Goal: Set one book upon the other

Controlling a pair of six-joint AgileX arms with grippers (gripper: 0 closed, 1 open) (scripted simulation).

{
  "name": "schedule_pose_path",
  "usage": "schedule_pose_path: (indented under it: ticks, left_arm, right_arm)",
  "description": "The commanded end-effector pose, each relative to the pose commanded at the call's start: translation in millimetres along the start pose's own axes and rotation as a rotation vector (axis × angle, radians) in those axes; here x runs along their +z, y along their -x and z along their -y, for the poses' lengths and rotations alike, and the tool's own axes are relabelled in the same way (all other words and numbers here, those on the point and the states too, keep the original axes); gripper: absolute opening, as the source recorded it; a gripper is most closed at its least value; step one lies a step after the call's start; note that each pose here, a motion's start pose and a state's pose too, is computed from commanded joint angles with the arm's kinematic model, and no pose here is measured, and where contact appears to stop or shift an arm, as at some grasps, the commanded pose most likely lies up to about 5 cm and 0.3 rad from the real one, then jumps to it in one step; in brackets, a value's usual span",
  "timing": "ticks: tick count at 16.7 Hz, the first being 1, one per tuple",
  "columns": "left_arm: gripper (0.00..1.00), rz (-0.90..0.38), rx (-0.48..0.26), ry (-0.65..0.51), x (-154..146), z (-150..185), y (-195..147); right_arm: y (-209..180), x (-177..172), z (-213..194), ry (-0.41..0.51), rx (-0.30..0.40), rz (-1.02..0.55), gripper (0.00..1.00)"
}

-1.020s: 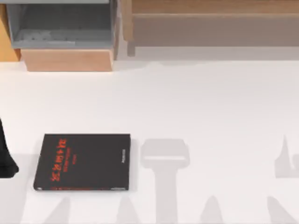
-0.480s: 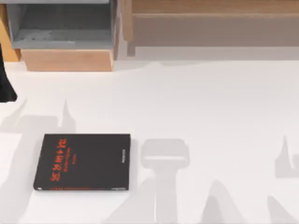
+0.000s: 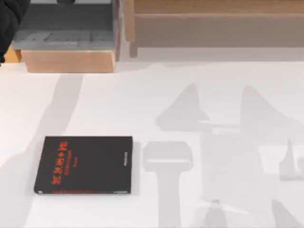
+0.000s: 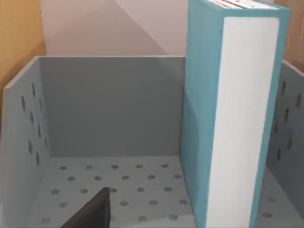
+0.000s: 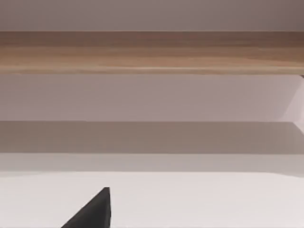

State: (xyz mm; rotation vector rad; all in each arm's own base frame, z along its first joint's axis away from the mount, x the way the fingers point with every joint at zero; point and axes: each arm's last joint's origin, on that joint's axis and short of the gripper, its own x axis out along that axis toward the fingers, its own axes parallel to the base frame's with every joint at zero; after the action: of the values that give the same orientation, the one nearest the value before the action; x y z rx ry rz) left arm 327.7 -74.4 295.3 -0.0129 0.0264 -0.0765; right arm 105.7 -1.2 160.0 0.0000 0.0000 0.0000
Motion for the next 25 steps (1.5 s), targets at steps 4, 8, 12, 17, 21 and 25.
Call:
schedule_pose_path:
  ticks: [4, 8, 12, 17, 21, 25]
  left_arm:
    - [1.00, -0.001, 0.031, -0.002, -27.4, 21.1, -72.9]
    - [1.00, 0.020, 0.057, 0.001, -43.8, 30.6, -106.4]
    - [1.00, 0.023, 0.059, 0.002, -45.2, 31.3, -108.9]
    - [1.00, 0.022, 0.058, 0.001, -29.1, 22.5, -114.9]
    - [1.00, 0.024, 0.059, 0.001, -11.3, 15.1, -124.6]
    - [1.00, 0.022, 0.060, 0.001, -29.0, 22.0, -134.5]
  right_arm:
    - [0.0, 0.0, 0.0, 0.000, 0.000, 0.000, 1.00]
    - [0.0, 0.0, 0.0, 0.000, 0.000, 0.000, 1.00]
    - [0.0, 0.0, 0.0, 0.000, 0.000, 0.000, 1.00]
    - [0.0, 0.0, 0.0, 0.000, 0.000, 0.000, 1.00]
    - [0.0, 0.0, 0.0, 0.000, 0.000, 0.000, 1.00]
    - [0.0, 0.0, 0.0, 0.000, 0.000, 0.000, 1.00]
